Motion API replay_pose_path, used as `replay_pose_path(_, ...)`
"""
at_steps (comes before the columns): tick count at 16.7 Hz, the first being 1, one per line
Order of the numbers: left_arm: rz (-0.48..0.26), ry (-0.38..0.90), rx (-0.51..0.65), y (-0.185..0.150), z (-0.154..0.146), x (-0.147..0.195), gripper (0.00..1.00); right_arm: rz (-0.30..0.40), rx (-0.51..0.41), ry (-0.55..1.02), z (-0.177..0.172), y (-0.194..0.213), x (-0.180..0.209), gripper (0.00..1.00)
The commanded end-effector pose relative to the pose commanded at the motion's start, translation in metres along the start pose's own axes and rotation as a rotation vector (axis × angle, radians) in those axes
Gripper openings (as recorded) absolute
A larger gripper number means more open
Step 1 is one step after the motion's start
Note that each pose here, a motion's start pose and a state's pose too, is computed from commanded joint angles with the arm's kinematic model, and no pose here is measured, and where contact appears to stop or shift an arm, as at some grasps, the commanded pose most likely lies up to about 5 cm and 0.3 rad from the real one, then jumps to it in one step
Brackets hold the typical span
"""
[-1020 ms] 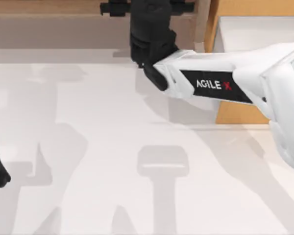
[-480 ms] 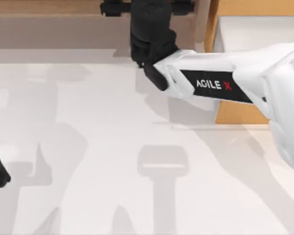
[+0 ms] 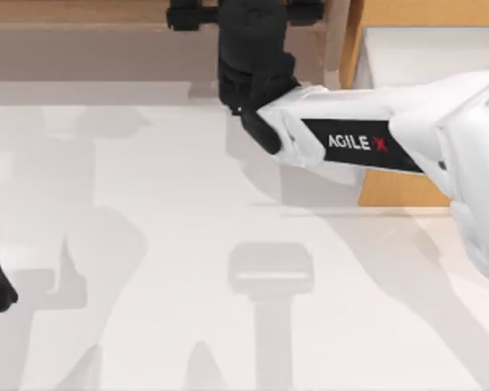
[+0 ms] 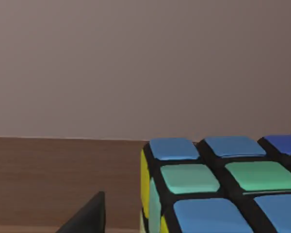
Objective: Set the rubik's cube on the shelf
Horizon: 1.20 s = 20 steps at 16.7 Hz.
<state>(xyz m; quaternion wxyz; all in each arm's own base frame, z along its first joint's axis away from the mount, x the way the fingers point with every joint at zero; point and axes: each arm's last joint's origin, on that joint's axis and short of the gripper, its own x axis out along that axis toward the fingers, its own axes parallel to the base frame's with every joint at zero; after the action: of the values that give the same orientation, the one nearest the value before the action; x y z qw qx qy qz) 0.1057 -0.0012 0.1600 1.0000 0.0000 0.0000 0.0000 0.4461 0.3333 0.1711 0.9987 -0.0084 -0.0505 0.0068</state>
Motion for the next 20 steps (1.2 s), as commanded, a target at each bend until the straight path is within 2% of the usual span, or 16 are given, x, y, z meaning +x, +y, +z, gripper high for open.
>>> replay_pose_path(3, 0.000, 0.000, 0.000, 0.000, 0.000, 0.000, 1.00, 0.064, -0.074, -0.025, 0.005, -0.001, -0.020, 1.00)
replay_pose_path(7, 0.000, 0.000, 0.000, 0.000, 0.000, 0.000, 1.00, 0.166, -0.275, -0.070, -0.001, -0.020, -0.062, 1.00)
replay_pose_path(10, 0.000, 0.000, 0.000, 0.000, 0.000, 0.000, 1.00, 0.227, -0.496, -0.098, -0.020, -0.050, -0.104, 1.00)
replay_pose_path(14, 0.000, 0.000, 0.000, 0.000, 0.000, 0.000, 1.00, 0.275, -0.843, -0.105, -0.049, -0.109, -0.164, 1.00)
replay_pose_path(17, 0.000, 0.000, 0.000, 0.000, 0.000, 0.000, 1.00, 0.271, -1.101, -0.082, -0.062, -0.158, -0.200, 1.00)
replay_pose_path(20, 0.000, 0.000, 0.000, 0.000, 0.000, 0.000, 1.00, 0.220, -1.321, -0.024, -0.067, -0.203, -0.222, 1.00)
